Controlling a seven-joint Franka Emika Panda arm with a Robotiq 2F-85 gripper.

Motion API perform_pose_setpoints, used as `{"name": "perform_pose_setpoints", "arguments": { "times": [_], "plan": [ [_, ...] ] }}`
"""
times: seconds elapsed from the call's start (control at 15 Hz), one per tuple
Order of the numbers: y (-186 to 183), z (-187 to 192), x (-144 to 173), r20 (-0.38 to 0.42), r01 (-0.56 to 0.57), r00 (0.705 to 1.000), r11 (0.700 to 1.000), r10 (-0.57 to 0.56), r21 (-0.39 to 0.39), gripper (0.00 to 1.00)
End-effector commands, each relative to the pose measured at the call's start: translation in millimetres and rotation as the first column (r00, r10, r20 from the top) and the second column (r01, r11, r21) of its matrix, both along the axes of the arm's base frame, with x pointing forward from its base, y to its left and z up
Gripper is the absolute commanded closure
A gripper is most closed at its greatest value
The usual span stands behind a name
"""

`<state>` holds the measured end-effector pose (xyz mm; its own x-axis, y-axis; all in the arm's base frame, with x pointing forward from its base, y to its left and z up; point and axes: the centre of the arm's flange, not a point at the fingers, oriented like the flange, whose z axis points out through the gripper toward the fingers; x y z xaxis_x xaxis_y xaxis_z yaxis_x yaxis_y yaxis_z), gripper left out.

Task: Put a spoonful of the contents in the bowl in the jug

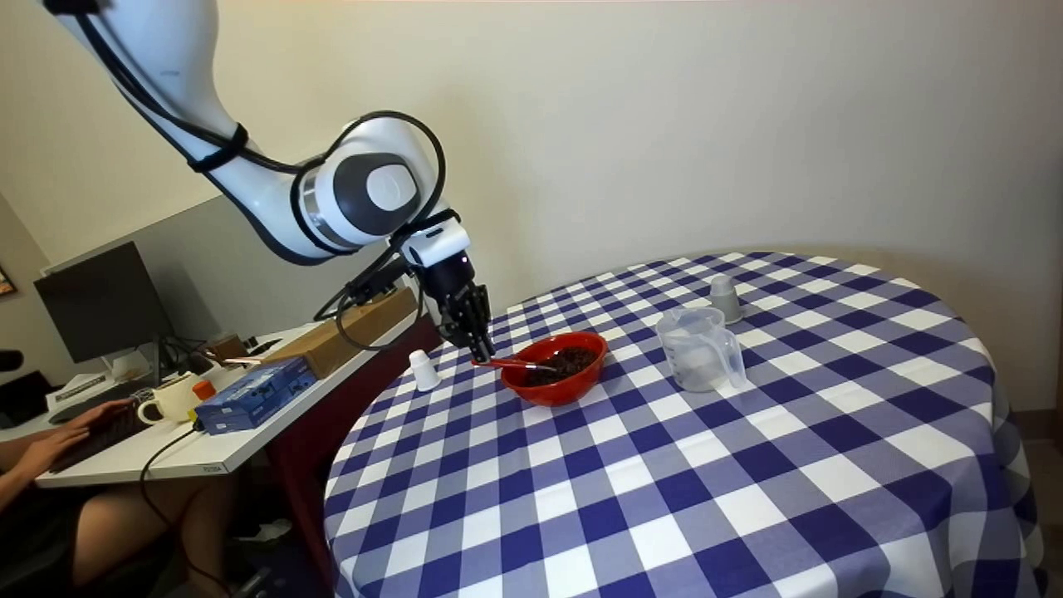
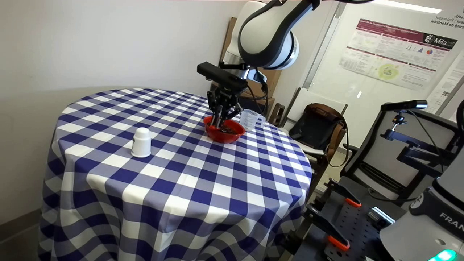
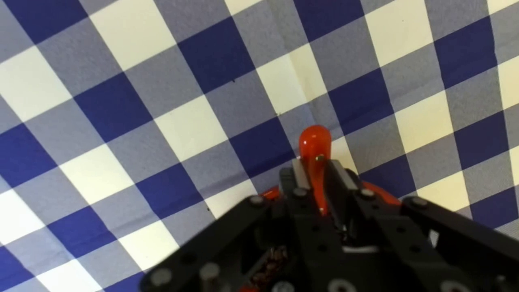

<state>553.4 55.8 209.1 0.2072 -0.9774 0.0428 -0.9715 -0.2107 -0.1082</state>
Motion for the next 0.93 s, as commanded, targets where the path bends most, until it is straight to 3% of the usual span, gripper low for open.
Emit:
{"name": "perform_pose_setpoints", "arguments": {
  "times": [0.0,0.33,0.4,0.47,0.6,0.87],
  "plan": [
    [0.0,-4.9,-1.4,0.018,-0.020,1.000,1.000,0.020,0.013,0.50],
    [1.2,-6.3,-2.2,0.014,-0.031,0.999,0.999,0.031,0.012,0.13],
    [1.3,-7.4,-2.1,0.012,-0.032,0.999,0.999,0.032,0.011,0.26],
    [1.5,-8.2,-2.2,0.010,-0.033,0.999,0.999,0.033,0.011,0.49],
    [2.2,-10.4,-2.1,0.007,-0.037,0.999,0.999,0.037,0.009,0.52],
    [2.9,-13.1,-2.1,0.002,-0.042,0.999,0.999,0.042,0.005,0.82]
  ]
}}
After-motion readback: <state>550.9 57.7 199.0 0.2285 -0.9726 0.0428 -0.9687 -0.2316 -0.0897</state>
